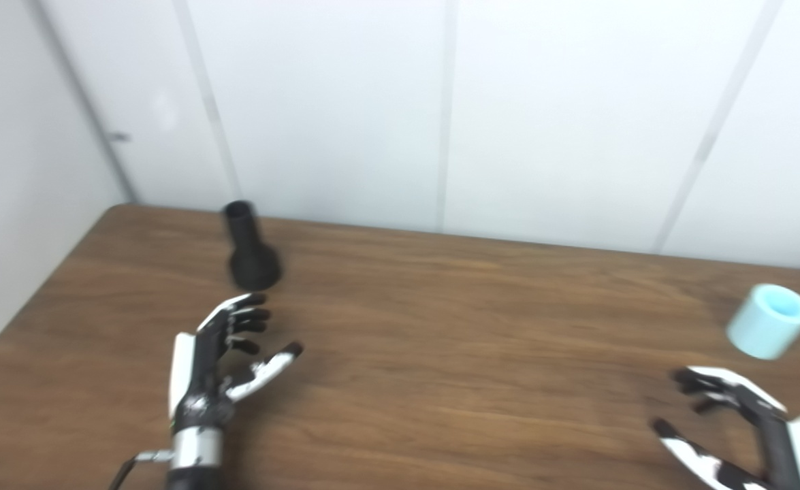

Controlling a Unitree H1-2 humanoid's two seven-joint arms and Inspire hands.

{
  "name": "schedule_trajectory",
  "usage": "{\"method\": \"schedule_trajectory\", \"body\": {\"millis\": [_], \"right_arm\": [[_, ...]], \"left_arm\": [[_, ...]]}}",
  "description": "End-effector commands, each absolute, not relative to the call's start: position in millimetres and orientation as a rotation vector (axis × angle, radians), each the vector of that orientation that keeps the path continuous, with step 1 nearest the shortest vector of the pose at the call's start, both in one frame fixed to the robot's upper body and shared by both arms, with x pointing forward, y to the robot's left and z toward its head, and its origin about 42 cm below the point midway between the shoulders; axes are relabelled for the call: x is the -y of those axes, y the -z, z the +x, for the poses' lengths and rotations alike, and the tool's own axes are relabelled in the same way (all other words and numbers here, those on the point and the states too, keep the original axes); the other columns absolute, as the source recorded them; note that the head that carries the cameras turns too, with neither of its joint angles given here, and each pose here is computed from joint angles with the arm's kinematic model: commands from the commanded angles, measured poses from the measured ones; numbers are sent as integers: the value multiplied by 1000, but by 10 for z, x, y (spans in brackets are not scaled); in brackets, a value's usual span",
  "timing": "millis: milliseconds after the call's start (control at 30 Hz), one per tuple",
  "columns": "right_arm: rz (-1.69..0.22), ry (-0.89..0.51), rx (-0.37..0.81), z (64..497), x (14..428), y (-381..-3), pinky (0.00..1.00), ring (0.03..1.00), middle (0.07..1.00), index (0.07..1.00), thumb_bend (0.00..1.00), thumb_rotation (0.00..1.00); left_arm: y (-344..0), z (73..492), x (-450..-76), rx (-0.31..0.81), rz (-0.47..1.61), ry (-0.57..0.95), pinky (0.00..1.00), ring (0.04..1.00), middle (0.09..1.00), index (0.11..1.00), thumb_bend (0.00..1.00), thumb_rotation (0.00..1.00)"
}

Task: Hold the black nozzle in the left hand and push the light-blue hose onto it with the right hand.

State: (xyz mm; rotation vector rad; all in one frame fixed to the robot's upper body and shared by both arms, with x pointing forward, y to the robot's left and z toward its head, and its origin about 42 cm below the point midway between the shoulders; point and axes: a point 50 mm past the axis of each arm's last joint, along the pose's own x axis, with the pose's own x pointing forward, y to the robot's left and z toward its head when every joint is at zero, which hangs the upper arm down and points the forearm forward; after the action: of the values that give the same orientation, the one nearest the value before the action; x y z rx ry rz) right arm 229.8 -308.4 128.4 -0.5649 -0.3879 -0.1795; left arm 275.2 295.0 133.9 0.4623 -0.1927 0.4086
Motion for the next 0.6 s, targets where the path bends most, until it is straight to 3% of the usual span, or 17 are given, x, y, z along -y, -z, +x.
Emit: {"method": "schedule_trajectory", "body": {"millis": [0, 100, 200, 267, 300, 367, 500, 567], "right_arm": [[-558, 187, 419, 2310, 3172, -1373, 489, 610, 652, 612, 290, 0], [-513, 181, 401, 2323, 3258, -1370, 517, 633, 662, 606, 288, 39], [-498, 172, 392, 2359, 3354, -1351, 485, 619, 662, 621, 278, 6], [-490, 173, 374, 2380, 3406, -1339, 454, 597, 655, 629, 272, 35], [-477, 175, 362, 2392, 3428, -1331, 344, 518, 628, 633, 274, 58], [-461, 177, 349, 2419, 3464, -1321, 299, 486, 610, 632, 283, 118], [-447, 176, 337, 2468, 3511, -1293, 486, 621, 656, 635, 293, 231], [-449, 175, 333, 2491, 3531, -1280, 505, 637, 669, 640, 292, 250]], "left_arm": [[-1473, 2847, -2912, 251, 487, -483, 418, 509, 572, 659, 791, 143], [-1479, 2883, -2886, 241, 509, -533, 438, 523, 581, 666, 799, 150], [-1492, 2934, -2836, 219, 535, -582, 478, 569, 631, 704, 797, 172], [-1500, 2974, -2808, 209, 546, -614, 497, 593, 661, 722, 797, 180], [-1503, 2997, -2797, 207, 551, -629, 512, 609, 681, 727, 799, 186], [-1504, 3039, -2774, 202, 559, -656, 515, 620, 693, 728, 808, 199], [-1513, 3110, -2745, 174, 574, -685, 556, 671, 737, 762, 814, 249], [-1517, 3143, -2729, 161, 575, -686, 566, 687, 756, 784, 817, 252]]}}
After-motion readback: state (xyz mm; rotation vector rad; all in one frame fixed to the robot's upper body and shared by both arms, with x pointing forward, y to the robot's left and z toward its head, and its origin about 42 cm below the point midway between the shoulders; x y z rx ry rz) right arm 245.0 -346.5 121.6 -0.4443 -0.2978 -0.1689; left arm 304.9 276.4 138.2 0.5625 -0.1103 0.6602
